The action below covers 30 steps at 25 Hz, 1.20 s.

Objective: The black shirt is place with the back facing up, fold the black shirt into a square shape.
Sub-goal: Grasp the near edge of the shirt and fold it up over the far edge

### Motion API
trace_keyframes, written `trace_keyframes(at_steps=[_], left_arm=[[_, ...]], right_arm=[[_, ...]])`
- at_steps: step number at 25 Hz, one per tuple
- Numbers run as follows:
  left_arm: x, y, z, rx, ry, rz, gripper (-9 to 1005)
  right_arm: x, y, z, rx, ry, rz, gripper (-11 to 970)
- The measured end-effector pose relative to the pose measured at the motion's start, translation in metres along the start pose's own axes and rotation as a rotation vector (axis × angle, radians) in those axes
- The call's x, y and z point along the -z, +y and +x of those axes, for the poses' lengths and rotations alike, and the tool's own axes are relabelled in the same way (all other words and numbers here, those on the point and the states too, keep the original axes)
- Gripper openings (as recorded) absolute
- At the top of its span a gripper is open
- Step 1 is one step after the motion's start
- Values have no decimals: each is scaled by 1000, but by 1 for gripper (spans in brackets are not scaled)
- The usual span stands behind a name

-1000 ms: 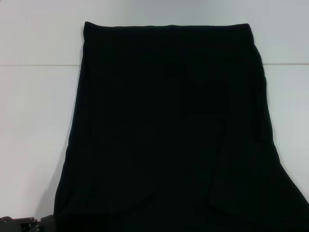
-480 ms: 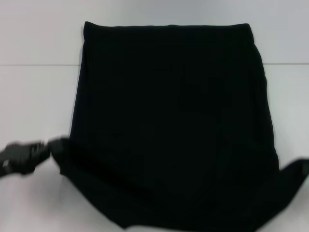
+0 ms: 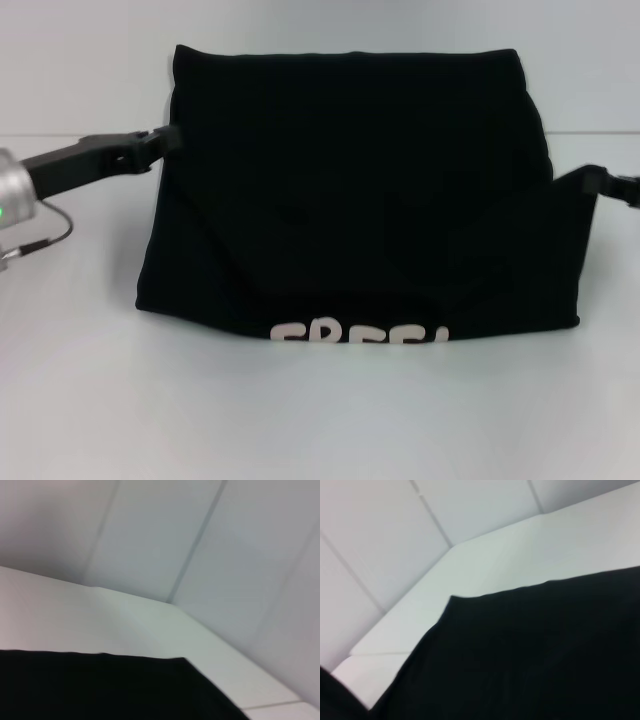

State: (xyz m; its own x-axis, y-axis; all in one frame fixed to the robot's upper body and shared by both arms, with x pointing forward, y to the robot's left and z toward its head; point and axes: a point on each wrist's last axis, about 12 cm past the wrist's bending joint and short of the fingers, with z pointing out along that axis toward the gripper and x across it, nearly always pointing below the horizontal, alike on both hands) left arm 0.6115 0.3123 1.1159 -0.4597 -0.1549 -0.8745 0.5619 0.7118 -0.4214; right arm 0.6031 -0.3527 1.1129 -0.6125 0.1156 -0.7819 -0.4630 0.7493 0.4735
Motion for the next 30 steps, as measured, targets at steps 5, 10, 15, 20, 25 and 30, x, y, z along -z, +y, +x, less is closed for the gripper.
trace_keyframes(at_steps=[5,10,15,20,25,30], left_arm=[[-30,2,-7,-43,16,-99,33],[-49,0,-15,-83,28,-160,37],[-58,1,-25,-106,17,-201,41],[-59,5,-33,-105,-6,-243,45],[-60,8,-26,-97,11,-281,50],[-70,7,-1,-103,95,-331,54]], right_arm=[[-35,1,-11,4,-15,102,35],[-61,8,-24,44,-17,168,34],[-73,11,-40,68,-42,224,34],[-73,10,-50,69,-62,244,35],[-79,10,-42,38,-46,255,35],[-91,13,-22,4,-17,279,41]])
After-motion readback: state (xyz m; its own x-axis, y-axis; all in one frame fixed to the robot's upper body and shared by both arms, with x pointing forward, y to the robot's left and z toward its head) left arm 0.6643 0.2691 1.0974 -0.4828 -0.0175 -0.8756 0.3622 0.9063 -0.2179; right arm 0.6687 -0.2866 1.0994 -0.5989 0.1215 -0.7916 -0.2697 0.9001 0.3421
